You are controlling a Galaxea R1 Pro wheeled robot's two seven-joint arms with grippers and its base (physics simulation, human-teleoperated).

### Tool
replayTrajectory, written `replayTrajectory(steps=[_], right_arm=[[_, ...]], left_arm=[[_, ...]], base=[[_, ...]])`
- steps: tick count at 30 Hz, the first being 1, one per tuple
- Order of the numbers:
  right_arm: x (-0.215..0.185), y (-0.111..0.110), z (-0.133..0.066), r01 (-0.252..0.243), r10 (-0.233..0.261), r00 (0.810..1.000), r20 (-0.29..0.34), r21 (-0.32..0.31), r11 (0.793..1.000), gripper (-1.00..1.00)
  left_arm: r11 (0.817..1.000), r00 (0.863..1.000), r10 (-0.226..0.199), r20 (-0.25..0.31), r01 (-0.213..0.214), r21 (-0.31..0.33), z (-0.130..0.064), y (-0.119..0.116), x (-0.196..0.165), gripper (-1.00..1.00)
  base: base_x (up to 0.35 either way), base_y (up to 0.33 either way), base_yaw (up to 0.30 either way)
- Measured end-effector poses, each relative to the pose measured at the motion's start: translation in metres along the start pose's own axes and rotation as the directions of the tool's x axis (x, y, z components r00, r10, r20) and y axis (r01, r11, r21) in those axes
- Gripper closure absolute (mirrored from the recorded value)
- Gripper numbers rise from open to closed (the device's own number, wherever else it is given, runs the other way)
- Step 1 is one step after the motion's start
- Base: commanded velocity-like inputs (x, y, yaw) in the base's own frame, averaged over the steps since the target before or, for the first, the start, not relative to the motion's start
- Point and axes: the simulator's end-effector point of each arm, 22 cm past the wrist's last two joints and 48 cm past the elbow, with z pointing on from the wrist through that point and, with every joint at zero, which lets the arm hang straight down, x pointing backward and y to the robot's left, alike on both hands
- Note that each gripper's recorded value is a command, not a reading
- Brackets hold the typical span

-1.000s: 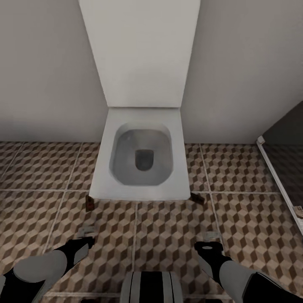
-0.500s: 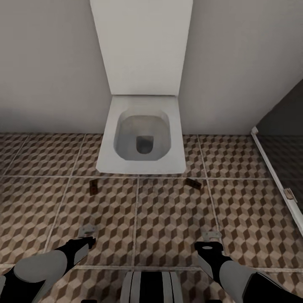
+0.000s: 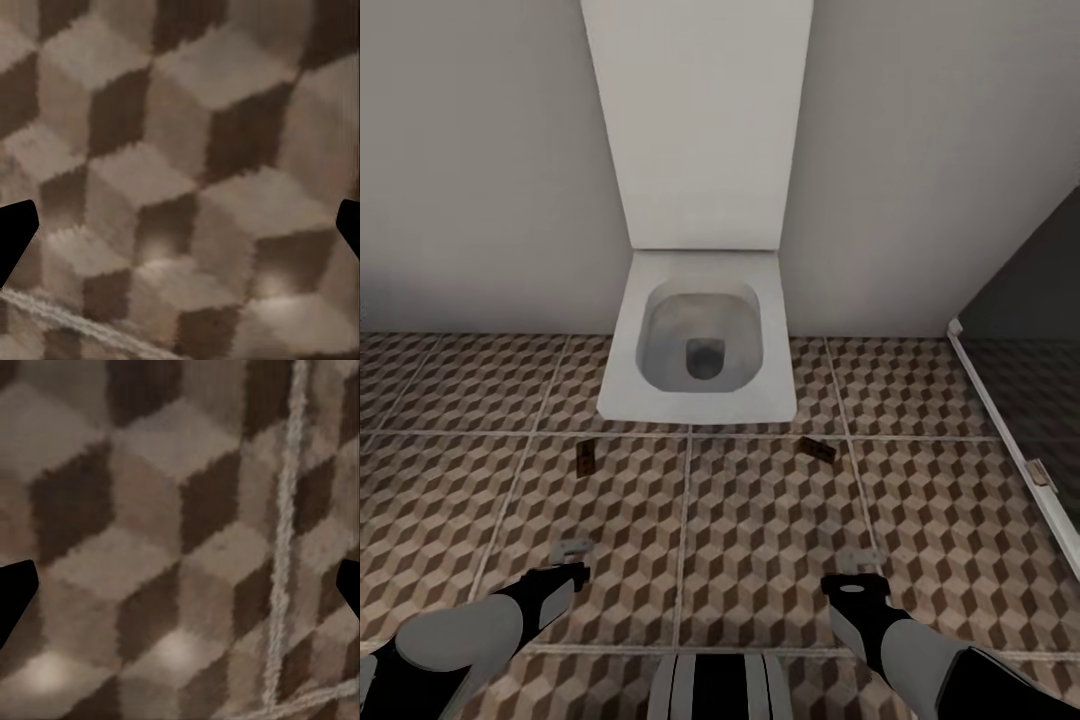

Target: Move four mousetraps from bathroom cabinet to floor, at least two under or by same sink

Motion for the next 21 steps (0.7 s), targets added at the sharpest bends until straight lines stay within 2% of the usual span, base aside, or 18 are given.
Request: replayTrajectory(steps=[8,13,21], right_arm=[[-0.018,-0.003,-0.01,-0.004,0.005,0.999,0.037,-0.002,1.0,-1.0],[-0.019,-0.007,-0.015,-0.007,0.007,0.999,0.046,0.001,1.0,-1.0],[-0.016,-0.015,-0.024,-0.006,0.006,0.998,0.068,0.007,1.0,-1.0]], left_arm=[[1.0,1.0,-0.006,0.022,0.006,0.007,-0.011,0.001,-0.009,-1.0],[1.0,1.0,0.002,-0.004,-0.002,0.009,-0.016,0.002,0.019,-1.0],[1.0,1.0,0.01,-0.022,-0.01,0.015,-0.024,0.003,0.043,-1.0]], base=[[-0.001,0.0,0.0],[0.0,0.0,0.0],[0.0,0.0,0.0]])
